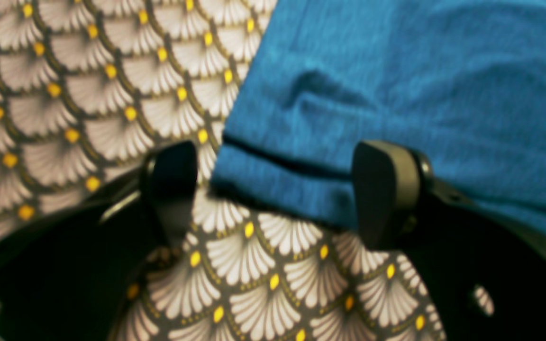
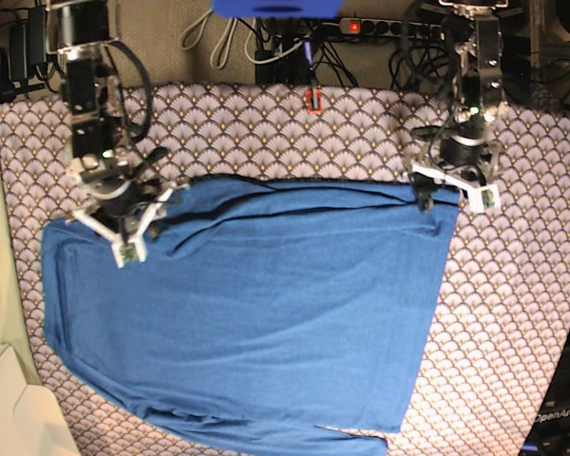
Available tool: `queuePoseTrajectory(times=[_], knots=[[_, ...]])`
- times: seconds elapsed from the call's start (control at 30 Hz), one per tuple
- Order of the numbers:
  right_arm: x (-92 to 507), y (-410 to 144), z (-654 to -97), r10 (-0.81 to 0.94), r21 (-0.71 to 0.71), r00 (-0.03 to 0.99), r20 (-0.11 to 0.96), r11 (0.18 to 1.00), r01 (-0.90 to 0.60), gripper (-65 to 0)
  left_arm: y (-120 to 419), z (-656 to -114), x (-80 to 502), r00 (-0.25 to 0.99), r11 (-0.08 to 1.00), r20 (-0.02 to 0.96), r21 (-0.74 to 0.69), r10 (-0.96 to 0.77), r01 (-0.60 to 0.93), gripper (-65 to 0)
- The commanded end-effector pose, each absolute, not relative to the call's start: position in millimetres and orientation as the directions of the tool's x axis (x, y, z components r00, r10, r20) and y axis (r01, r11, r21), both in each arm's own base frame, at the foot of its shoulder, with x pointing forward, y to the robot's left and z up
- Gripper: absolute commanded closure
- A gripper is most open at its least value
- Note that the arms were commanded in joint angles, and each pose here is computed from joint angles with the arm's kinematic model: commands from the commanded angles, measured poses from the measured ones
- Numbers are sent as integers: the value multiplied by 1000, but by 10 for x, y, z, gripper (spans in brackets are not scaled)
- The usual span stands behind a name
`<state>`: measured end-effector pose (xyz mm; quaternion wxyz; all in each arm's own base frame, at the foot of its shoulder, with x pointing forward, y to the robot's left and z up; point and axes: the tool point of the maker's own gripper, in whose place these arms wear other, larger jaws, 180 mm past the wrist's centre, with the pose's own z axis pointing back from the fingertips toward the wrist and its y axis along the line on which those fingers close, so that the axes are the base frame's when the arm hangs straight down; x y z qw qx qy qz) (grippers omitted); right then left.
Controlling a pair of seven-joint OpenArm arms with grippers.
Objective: Fold the T-shirt properly
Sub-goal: 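Hold the corners and shift both grippers outward to stretch the shirt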
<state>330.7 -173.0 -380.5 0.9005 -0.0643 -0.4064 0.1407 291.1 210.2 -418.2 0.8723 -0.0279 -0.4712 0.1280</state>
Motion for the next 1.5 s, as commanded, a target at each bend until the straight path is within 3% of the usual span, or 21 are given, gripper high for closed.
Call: queuePoseTrajectory(times=[0.0, 0.27, 0.33, 0.47, 0.67, 1.47], knots=[[3408, -1727, -3594, 312, -245, 574, 757, 950, -193, -268, 2128, -4085, 2987, 490, 967, 837, -169, 242, -189, -496], [3268, -1844, -3381, 314, -269, 540, 781, 949, -163, -266, 2128, -4169, 3013, 503, 965, 827, -174, 251, -196, -492], [3261, -1997, -3355, 288, -269, 547, 786, 956, -117, -266, 2128, -4164, 3019, 502, 965, 828, -174, 251, -196, -461], [3232, -2269, -3318, 244, -269, 560, 792, 962, -39, -266, 2134, -4179, 3038, 504, 964, 826, -175, 254, -199, -298], [3066, -2364, -3430, 244, -254, 592, 768, 965, -67, -266, 2159, -4301, 3069, 526, 961, 808, -177, 266, -214, -10], [2818, -2120, -3787, 214, -190, 660, 720, 976, -109, -265, 2299, -3519, 3485, 362, 977, 913, -138, 188, -160, -3]])
